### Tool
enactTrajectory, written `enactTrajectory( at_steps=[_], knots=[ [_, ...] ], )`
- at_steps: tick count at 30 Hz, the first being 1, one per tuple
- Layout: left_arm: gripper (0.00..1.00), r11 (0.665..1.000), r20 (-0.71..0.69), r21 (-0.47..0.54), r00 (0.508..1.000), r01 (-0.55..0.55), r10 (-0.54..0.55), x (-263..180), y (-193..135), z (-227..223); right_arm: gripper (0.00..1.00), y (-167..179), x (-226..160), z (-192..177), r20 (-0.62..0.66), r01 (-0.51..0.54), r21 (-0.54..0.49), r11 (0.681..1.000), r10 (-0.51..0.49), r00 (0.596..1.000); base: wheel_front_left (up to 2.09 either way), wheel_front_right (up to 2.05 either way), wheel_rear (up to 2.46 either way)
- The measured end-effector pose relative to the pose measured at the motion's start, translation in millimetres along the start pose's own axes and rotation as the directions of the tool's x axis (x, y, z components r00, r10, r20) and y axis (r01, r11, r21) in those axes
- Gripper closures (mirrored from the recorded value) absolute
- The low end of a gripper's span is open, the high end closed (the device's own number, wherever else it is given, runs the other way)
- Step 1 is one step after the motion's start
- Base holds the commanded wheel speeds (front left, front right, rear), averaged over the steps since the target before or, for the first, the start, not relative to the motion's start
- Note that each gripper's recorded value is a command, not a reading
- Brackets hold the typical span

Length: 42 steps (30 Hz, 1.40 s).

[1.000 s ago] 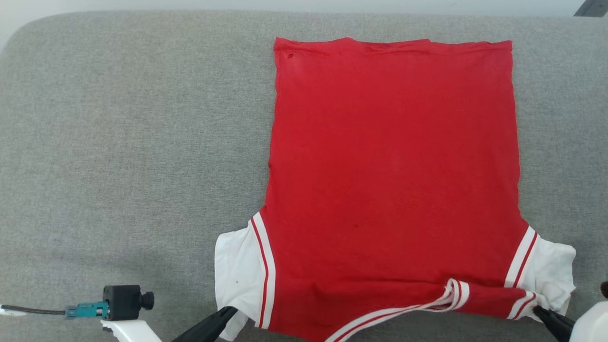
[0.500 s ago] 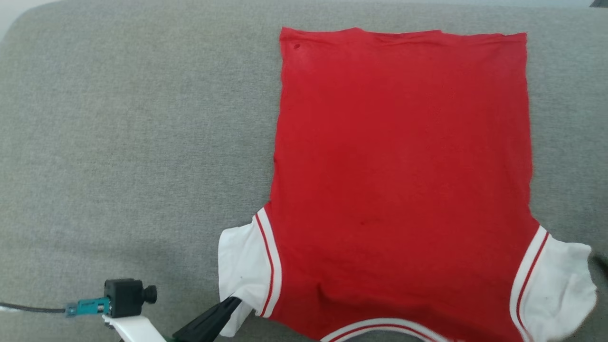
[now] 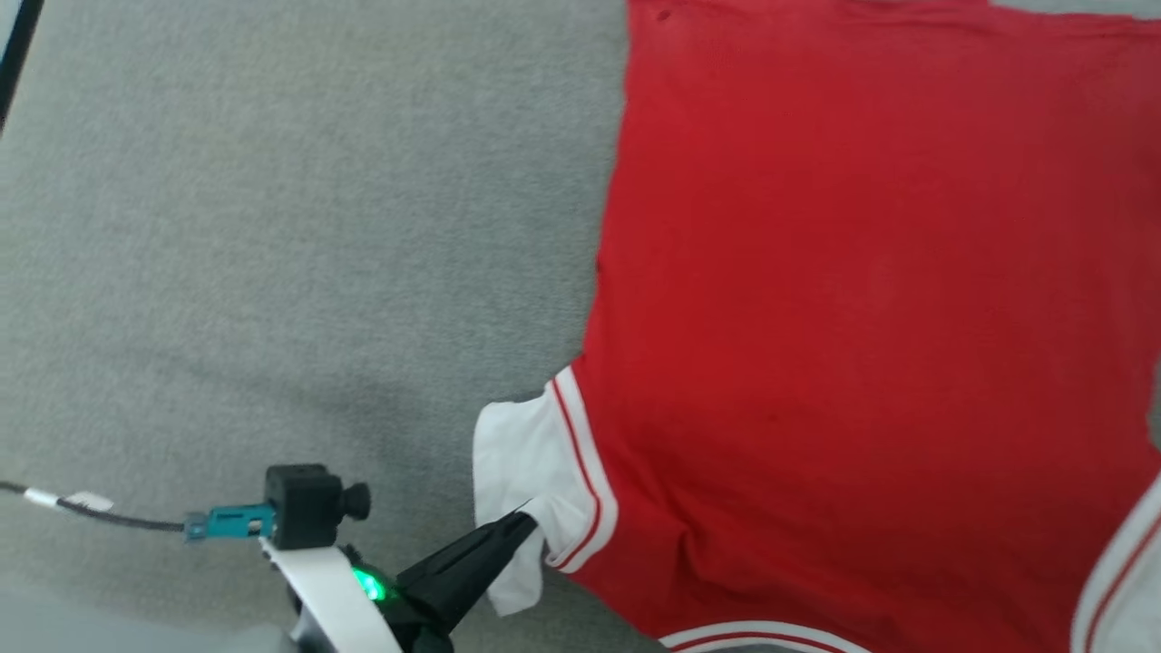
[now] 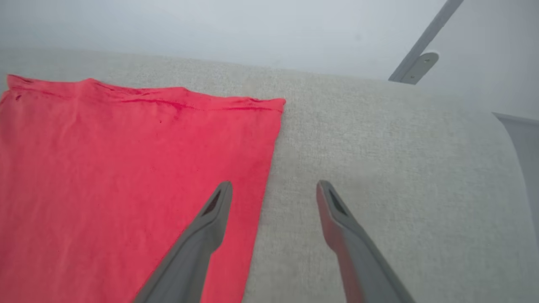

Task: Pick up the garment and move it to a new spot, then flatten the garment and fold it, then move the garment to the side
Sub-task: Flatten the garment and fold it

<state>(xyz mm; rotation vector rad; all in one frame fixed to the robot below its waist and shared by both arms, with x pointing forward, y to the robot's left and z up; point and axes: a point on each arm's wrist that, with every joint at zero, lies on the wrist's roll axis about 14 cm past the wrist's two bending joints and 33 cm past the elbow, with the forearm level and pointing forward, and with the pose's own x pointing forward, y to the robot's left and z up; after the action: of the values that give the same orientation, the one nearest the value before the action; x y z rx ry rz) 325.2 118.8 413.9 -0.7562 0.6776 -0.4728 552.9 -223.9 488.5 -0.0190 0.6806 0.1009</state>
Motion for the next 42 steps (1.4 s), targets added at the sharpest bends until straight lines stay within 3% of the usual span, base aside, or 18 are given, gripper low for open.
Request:
enactTrajectory(
  at_steps=[11,22,23,25,26,34,42],
  knots=[
    [1.00,0.998,-0.015,-0.041,0.998,-0.054,0.053,5,17,-2,0.00,-12,90,-11,-0.190,0.109,0.018,0.994,-0.103,0.976,0.00,0.00,0.00],
    [1.00,0.997,-0.044,-0.048,0.997,-0.058,0.056,16,24,-4,0.00,8,126,-39,-0.265,0.076,0.048,0.996,-0.060,0.962,0.00,0.00,0.00],
    [1.00,0.997,-0.044,-0.045,0.998,-0.055,0.053,17,24,-3,0.16,8,126,-40,-0.269,0.076,0.052,0.996,-0.059,0.961,0.00,0.00,0.00],
    [1.00,0.998,-0.041,-0.043,0.998,-0.050,0.049,19,24,-1,0.94,9,127,-43,-0.271,0.073,0.065,0.995,-0.053,0.961,0.00,0.00,0.00],
    [1.00,0.998,-0.039,-0.042,0.998,-0.048,0.046,20,23,0,1.00,9,126,-43,-0.267,0.071,0.073,0.995,-0.049,0.962,0.00,0.00,0.00],
    [1.00,0.999,0.019,-0.023,0.999,-0.041,0.041,13,17,12,1.00,6,98,-38,-0.223,0.046,0.086,0.995,-0.026,0.974,0.00,0.00,0.00],
    [1.00,0.999,0.077,-0.012,0.996,-0.034,0.035,-5,6,14,1.00,-13,16,-65,-0.277,0.005,0.013,1.000,-0.001,0.961,0.00,0.00,0.00]
  ],
)
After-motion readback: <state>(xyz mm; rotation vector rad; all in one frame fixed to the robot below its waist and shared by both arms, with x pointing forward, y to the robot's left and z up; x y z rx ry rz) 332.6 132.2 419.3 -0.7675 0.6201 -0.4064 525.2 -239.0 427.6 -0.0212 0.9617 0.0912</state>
